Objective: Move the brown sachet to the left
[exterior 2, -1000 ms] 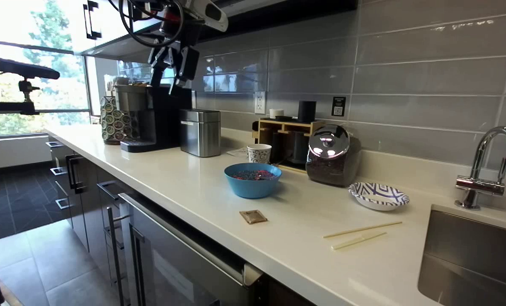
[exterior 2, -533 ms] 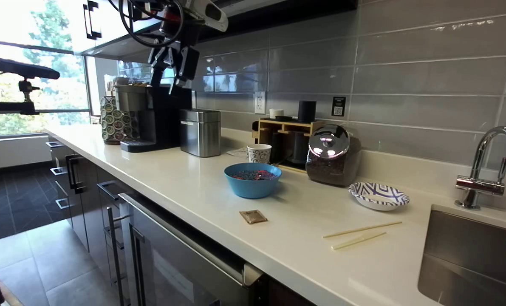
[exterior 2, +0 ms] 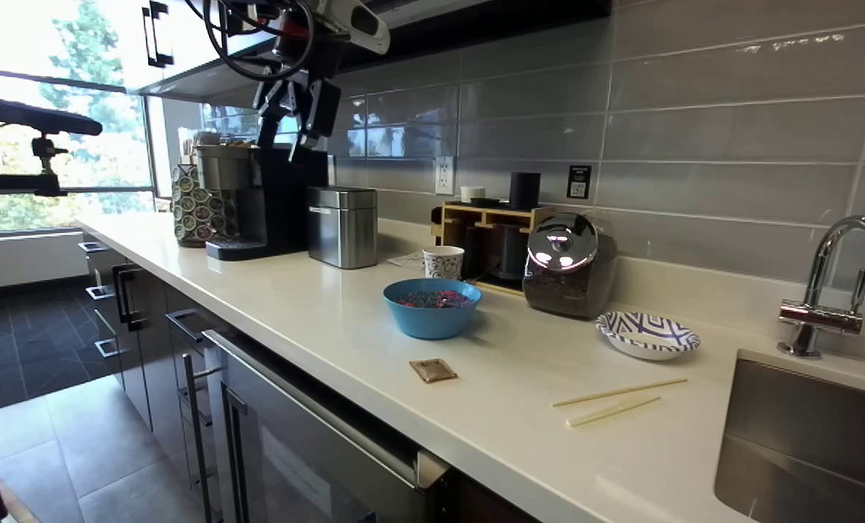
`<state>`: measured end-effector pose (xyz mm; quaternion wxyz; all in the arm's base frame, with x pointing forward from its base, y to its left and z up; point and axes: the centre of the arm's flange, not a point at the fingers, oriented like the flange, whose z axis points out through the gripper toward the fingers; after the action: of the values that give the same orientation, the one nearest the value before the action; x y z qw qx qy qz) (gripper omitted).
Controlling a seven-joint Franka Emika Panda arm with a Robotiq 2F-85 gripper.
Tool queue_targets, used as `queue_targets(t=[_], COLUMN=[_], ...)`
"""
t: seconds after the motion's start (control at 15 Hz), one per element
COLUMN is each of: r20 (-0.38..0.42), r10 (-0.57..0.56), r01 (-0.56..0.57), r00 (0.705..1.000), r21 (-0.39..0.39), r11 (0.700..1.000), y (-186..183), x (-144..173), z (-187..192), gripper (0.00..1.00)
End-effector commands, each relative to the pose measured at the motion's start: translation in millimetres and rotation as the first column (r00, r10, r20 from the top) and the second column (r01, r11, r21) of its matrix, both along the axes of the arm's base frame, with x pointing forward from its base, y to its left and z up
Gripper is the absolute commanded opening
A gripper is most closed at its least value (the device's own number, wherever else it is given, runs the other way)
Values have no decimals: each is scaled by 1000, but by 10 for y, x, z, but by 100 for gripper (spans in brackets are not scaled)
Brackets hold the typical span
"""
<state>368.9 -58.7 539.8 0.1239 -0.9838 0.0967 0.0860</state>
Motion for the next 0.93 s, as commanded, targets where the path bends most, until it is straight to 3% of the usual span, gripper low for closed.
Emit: queue_targets(t=[0.0,0.47,0.87], r20=[54,128,145], r10=[-56,-205,-310], r01=[59,229,339], r00=[997,970,940], r21=[-62,-226,-282], r11=[996,947,897], y=[-79,-604,-934], x=[124,72,-32], z=[-84,-597,-1195], gripper=[100,100,100])
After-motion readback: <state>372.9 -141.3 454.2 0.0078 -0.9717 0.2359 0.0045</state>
